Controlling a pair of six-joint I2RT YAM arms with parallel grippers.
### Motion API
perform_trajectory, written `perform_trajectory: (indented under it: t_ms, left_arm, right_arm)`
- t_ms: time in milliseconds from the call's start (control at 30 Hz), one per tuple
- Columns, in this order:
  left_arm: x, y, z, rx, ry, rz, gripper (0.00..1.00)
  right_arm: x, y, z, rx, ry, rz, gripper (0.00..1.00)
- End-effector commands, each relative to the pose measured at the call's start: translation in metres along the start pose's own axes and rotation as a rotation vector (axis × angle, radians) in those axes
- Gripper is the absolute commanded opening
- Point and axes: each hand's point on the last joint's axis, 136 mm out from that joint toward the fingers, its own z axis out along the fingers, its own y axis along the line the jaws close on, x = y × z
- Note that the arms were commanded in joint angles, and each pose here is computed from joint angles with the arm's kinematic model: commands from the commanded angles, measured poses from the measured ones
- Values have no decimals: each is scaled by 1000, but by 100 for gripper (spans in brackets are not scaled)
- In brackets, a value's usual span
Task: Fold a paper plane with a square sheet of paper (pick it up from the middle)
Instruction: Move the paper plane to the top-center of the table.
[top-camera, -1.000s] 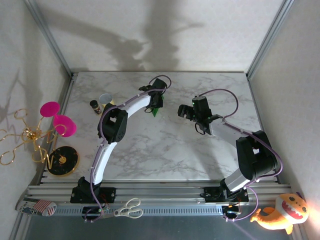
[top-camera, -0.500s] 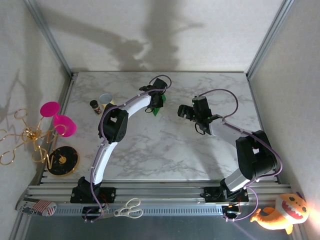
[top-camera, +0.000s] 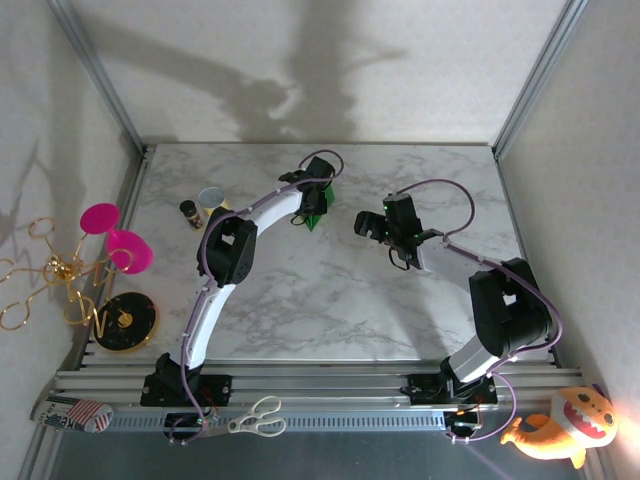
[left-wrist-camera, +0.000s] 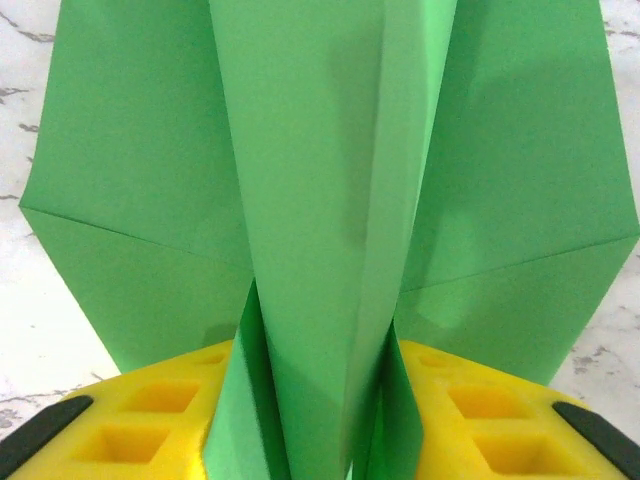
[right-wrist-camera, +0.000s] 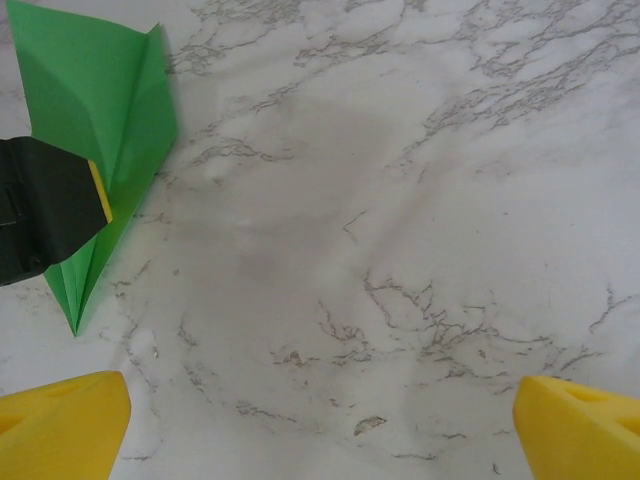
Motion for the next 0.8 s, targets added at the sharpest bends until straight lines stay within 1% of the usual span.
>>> perform_trajectory:
  t_ms: [0,133,267,467,633,767]
  left_arm:
    - [22,13,15,-51,81,15,38]
    - [-5,5,-13,-23,12,-26,39]
    - [-28,6,-42,-15,-59,-76,39]
    - [-42,5,-71,4,-106,-101,43]
    - [-50,4,-90,19,-134,-105,43]
    - [-65,6,-123,34,-202,-119,44]
  right_arm:
    - [-6,0,1,4,-6,14,99]
    - [-9,1,1,3,-11,22,99]
    - [-10,2,1,3,-15,30,99]
    - [-17,3,-2,11,-35,33,99]
    - [-27,5,-7,13,-61,31,99]
    - [-49,10,-18,16,-126,2,99]
